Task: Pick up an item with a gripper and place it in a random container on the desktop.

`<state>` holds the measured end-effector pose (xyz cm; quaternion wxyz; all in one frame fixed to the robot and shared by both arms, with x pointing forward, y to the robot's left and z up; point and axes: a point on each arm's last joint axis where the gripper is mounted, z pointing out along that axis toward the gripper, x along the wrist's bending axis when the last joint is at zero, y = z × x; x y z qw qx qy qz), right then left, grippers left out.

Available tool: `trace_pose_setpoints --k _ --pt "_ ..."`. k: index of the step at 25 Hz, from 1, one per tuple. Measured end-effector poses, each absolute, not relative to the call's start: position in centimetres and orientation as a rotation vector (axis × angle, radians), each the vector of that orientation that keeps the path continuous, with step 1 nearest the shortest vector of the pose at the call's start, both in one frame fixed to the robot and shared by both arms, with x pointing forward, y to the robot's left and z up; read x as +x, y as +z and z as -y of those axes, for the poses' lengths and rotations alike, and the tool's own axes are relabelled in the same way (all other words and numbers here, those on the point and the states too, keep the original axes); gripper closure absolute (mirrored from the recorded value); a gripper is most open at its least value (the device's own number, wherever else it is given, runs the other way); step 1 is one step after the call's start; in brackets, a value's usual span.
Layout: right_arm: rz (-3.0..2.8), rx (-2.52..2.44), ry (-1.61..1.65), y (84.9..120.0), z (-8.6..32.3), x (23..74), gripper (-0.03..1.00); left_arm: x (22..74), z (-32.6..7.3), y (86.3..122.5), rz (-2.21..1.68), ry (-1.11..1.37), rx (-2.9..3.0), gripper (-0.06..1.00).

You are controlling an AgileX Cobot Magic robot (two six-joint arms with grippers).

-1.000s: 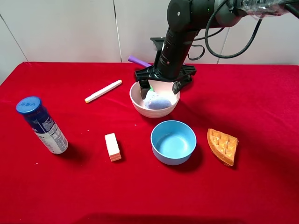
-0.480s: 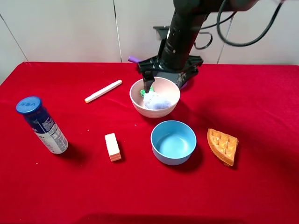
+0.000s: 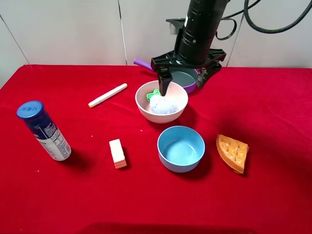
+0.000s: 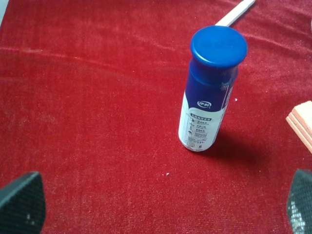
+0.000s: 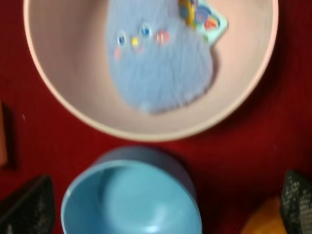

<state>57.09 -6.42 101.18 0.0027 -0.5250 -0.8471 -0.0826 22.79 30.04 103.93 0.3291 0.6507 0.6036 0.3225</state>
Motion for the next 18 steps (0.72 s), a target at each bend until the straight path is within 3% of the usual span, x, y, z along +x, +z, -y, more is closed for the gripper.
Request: trace_pose_setpoints --k 18 --pt "2.663 -1.566 -0.296 104.3 7.9 54.2 0.28 22.8 -30.0 103.9 -1.58 0.844 1.703 -0.04"
